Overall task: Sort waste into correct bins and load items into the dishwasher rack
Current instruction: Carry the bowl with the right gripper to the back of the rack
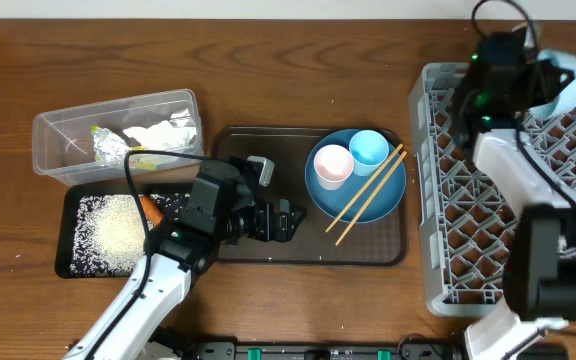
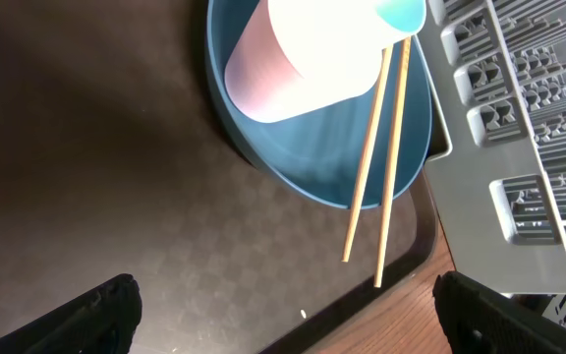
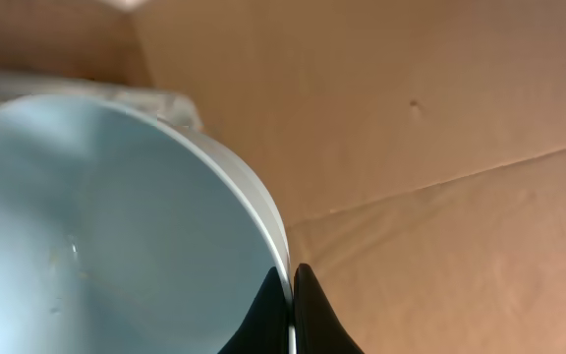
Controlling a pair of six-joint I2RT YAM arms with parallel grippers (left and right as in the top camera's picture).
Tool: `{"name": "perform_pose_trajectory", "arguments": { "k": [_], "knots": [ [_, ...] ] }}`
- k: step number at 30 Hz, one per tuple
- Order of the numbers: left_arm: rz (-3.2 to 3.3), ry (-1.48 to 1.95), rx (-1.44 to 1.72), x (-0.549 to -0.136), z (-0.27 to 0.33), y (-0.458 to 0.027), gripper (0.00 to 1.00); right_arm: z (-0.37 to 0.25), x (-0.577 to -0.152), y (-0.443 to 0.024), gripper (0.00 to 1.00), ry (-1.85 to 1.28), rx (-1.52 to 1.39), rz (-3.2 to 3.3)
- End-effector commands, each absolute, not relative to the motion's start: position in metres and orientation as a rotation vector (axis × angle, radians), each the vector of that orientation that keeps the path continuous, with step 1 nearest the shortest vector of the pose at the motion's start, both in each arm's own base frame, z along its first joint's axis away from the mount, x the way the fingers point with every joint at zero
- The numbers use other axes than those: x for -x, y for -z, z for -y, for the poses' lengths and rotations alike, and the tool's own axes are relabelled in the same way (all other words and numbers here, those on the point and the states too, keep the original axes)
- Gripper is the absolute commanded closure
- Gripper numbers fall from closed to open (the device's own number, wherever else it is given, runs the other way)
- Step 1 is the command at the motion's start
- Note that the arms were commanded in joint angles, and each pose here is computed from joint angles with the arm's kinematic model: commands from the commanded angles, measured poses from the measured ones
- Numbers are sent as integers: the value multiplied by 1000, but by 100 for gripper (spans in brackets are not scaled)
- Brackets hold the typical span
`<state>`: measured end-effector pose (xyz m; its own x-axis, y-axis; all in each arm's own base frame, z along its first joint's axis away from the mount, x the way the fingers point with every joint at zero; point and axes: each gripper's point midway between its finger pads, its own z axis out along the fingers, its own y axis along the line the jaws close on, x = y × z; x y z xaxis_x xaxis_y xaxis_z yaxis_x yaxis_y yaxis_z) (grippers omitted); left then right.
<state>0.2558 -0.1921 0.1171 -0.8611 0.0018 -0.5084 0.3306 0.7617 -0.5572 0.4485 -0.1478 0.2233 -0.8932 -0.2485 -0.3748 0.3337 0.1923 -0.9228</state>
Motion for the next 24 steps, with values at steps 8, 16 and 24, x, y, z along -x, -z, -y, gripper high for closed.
{"name": "perform_pose_trajectory", "arguments": {
  "k": [8,16,24],
  "knots": [
    [-2438,895,-257,-260,192,-126,2,135,-451,-182,99,1899,10,-2096],
    [-2438,895,-257,-260,192,-126,2,112,-462,-179,97,1835,94,-2079],
    [-2438,895,-257,-260,192,-126,2,100,-466,-179,48,1812,125,-2070]
  ]
}}
